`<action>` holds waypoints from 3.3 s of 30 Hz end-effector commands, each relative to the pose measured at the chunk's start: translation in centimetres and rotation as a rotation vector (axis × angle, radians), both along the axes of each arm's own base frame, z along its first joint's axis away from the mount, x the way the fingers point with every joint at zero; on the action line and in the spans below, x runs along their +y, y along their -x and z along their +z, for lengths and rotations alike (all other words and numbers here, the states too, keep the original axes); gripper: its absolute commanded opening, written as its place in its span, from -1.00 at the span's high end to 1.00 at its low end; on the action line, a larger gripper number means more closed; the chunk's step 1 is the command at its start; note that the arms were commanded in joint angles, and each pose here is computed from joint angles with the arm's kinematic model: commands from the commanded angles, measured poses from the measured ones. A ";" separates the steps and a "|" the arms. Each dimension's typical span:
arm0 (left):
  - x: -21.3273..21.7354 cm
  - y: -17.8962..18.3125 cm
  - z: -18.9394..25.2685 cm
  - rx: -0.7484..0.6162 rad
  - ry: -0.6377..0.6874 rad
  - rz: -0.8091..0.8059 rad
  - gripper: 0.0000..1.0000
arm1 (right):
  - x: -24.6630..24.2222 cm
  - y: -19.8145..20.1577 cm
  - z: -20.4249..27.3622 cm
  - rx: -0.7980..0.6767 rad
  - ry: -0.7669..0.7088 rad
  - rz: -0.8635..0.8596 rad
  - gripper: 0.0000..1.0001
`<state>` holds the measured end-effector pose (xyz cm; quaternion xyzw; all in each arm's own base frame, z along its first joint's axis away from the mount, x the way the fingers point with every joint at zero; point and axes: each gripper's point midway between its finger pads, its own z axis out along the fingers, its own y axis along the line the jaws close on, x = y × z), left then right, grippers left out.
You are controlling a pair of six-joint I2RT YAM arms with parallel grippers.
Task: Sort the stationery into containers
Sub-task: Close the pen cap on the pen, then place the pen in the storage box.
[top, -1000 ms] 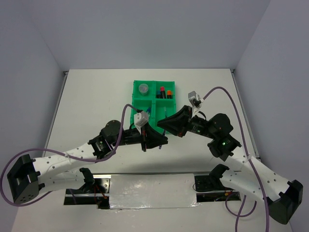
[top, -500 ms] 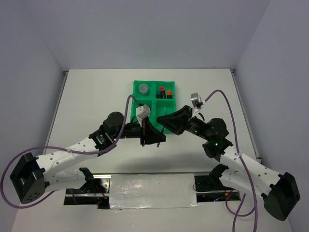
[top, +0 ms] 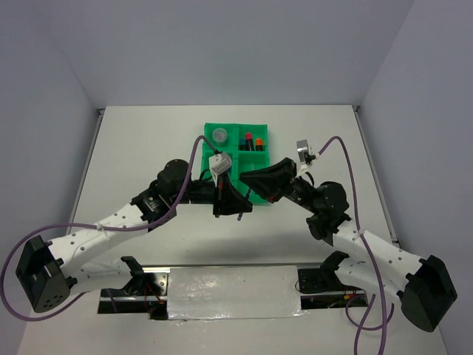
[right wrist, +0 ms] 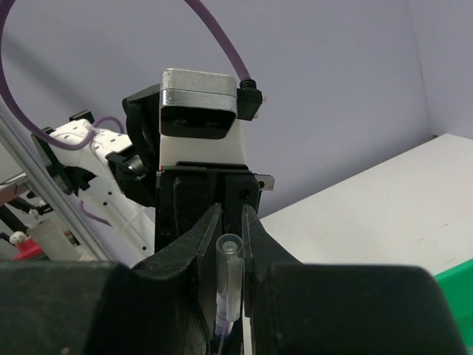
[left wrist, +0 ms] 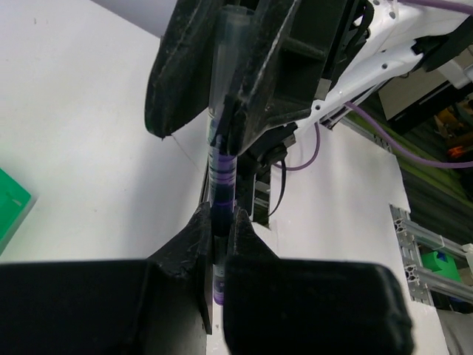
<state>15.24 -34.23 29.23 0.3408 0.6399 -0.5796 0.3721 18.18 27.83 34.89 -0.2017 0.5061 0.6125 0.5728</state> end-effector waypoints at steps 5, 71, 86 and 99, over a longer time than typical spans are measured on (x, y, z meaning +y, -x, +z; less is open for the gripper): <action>2.4 1.0 18.7 -0.436 0.465 0.058 1.00 | 3.1 4.4 -14.5 0.296 0.319 0.263 1.00; -2.2 -24.4 -19.6 0.226 -0.428 0.872 0.52 | -11.5 -2.2 -1.9 0.201 0.344 -0.450 -0.70; -3.0 -23.9 -19.1 0.263 -0.377 0.822 -0.02 | -11.2 -2.2 -2.2 0.207 0.352 -0.430 -0.70; -2.1 -21.7 -6.3 0.155 -0.191 0.783 -0.45 | -11.6 -2.4 -1.8 0.200 0.374 -0.457 -0.72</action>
